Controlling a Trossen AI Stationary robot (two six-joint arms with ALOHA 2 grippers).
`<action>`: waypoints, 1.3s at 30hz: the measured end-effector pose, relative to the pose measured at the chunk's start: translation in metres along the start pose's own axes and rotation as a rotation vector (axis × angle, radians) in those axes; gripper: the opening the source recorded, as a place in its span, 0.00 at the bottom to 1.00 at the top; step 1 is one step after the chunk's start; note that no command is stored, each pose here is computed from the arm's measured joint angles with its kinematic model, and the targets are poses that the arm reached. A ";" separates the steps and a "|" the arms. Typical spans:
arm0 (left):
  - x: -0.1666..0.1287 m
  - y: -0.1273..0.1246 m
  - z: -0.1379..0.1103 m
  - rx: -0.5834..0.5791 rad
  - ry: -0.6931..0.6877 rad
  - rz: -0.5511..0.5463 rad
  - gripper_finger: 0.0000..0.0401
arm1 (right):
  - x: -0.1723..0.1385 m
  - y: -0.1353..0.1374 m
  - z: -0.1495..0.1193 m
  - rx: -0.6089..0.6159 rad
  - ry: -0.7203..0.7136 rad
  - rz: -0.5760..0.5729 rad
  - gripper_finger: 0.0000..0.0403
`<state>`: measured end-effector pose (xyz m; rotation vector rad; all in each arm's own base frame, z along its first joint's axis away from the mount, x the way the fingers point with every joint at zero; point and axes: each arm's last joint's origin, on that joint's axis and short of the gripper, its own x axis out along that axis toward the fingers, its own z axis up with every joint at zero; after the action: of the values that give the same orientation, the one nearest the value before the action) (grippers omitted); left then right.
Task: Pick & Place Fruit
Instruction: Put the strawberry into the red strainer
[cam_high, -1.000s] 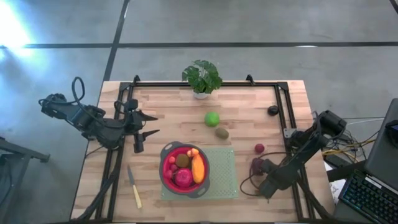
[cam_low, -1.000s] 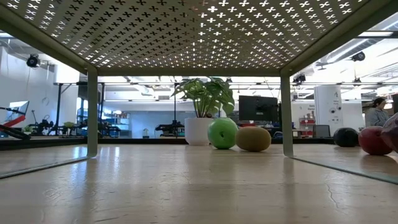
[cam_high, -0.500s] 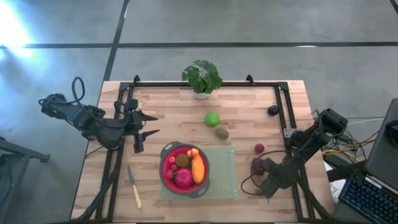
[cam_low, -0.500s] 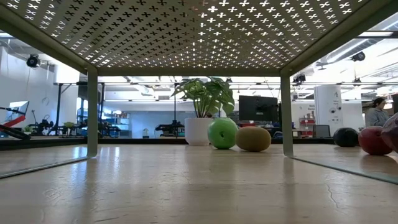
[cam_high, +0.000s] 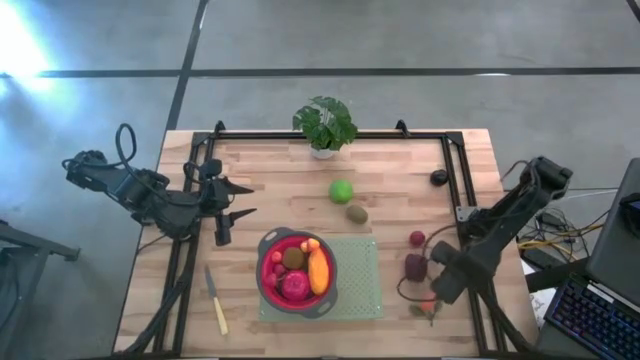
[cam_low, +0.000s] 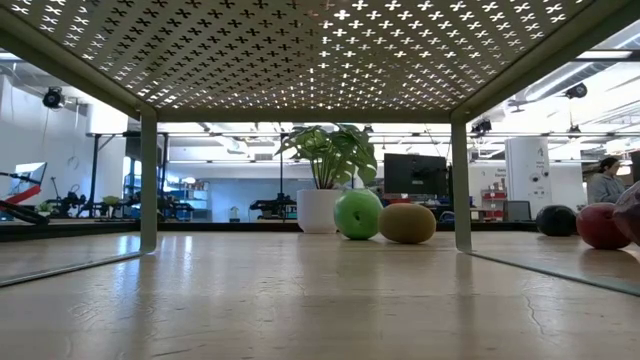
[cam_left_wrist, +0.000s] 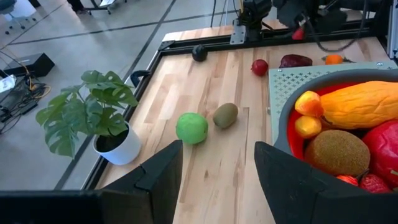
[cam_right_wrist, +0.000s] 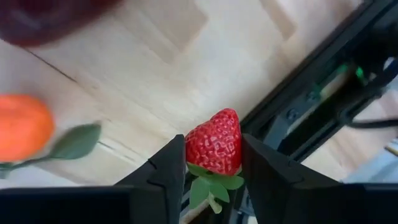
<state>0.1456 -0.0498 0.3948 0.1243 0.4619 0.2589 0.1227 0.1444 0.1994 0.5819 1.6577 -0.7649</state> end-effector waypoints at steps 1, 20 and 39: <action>0.000 0.000 0.000 0.000 0.000 0.000 0.51 | -0.005 -0.004 0.001 -0.003 -0.026 0.024 0.31; 0.011 -0.009 0.000 0.106 0.035 0.009 0.51 | -0.126 -0.040 0.013 -0.275 -1.120 0.536 0.31; 0.074 -0.077 0.045 0.778 -0.273 0.103 0.51 | -0.167 0.020 0.007 -0.659 -1.632 0.625 0.31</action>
<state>0.2465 -0.1064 0.3902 0.9341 0.2626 0.1476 0.1778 0.1563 0.3578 -0.1089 0.0854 -0.0271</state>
